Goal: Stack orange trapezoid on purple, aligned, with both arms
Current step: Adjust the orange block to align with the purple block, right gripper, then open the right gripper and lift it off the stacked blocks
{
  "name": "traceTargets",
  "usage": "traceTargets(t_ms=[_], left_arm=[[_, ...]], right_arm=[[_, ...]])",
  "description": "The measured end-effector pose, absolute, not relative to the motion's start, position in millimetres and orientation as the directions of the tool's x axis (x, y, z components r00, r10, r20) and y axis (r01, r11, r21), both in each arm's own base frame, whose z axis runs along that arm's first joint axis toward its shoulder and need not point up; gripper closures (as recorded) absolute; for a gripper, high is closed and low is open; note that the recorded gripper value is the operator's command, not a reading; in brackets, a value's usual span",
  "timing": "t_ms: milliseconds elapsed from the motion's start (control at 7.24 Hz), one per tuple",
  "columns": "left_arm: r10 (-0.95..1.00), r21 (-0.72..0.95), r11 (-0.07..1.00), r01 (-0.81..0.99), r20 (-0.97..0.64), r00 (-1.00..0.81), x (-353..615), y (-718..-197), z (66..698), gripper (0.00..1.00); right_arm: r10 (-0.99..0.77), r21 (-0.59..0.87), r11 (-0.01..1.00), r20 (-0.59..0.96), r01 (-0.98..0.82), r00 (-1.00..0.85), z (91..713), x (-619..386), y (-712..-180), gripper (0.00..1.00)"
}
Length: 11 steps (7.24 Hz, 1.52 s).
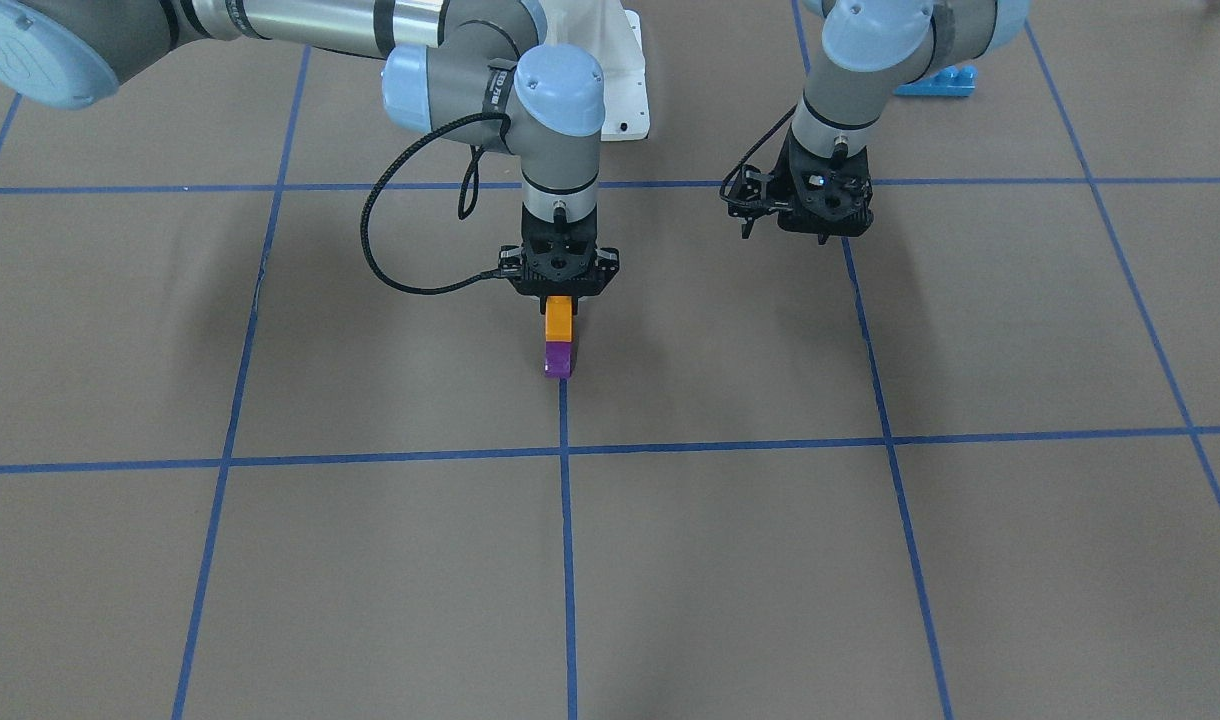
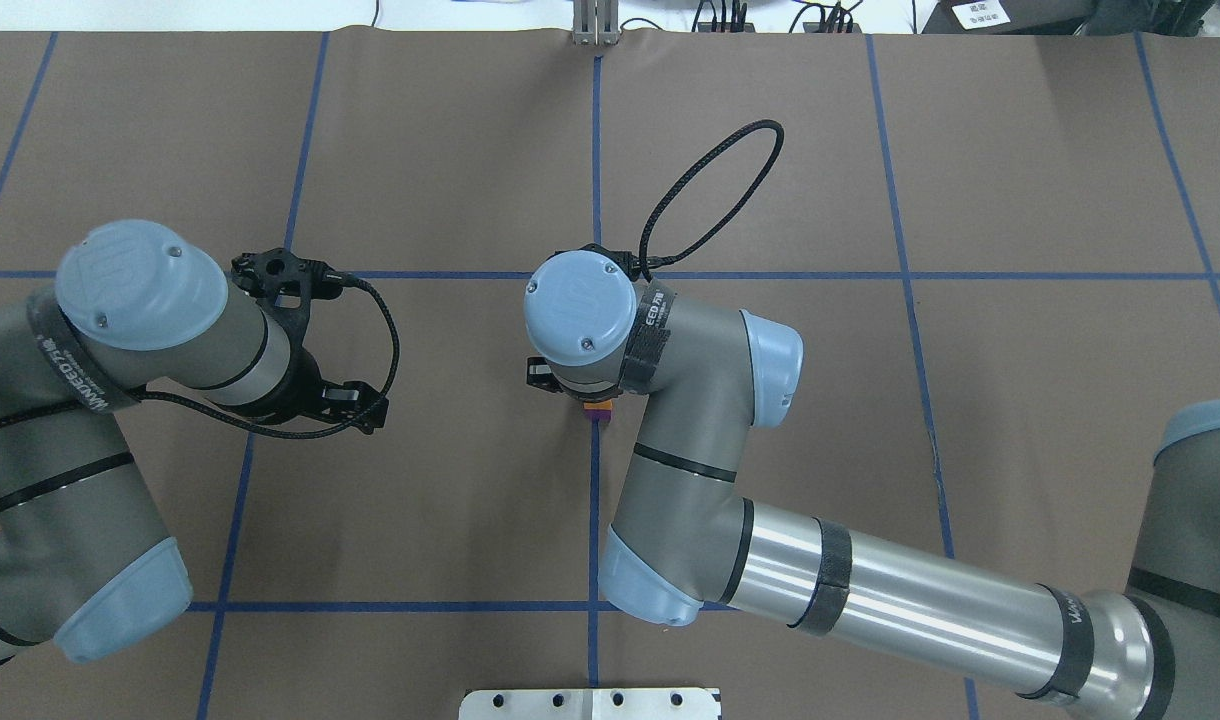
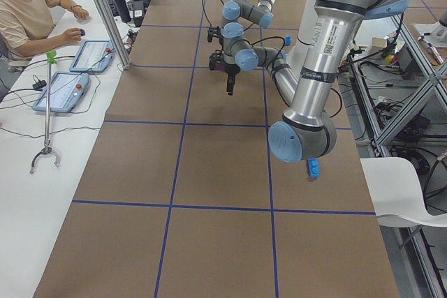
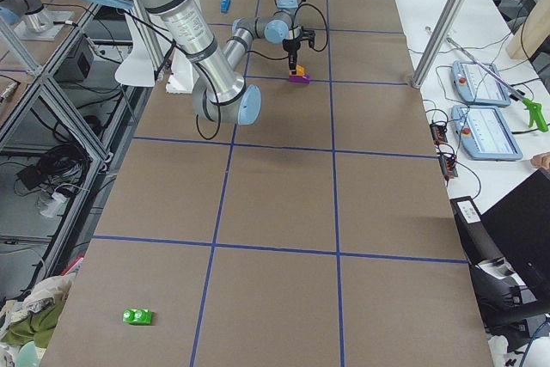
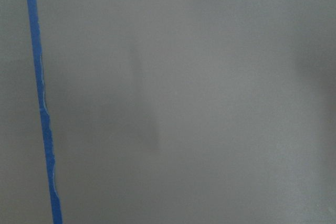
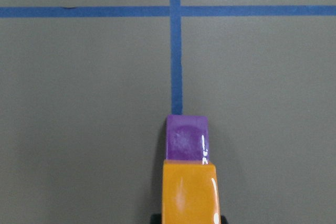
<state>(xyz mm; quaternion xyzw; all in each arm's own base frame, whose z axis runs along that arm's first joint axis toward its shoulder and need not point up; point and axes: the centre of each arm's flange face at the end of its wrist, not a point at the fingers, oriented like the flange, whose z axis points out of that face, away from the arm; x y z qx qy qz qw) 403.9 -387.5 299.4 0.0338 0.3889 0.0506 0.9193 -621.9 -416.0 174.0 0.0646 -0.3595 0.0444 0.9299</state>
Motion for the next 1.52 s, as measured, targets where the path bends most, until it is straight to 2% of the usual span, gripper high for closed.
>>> traceTargets(t_ms=[138,967,1243,1519], left_arm=[[0.120,0.101,0.993,-0.067,-0.711,0.693,404,-387,300,0.00],[0.106,0.095,0.994,-0.055,-0.717,0.688,405,-388,294,0.00],[0.107,0.105,0.993,-0.044,-0.718,0.688,397,-395,293,0.00],[0.133,0.140,0.989,-0.048,-0.701,0.701,372,-409,303,0.00]], right_arm=[[0.035,0.091,0.987,0.673,-0.130,0.739,175,-623,-415,0.01],[0.018,0.121,0.983,0.687,-0.139,0.727,163,-613,-412,0.00],[0.035,0.096,0.984,0.720,-0.149,0.693,171,-562,-418,0.00],[0.045,0.036,0.994,0.739,-0.105,0.672,224,-471,-438,0.00]])
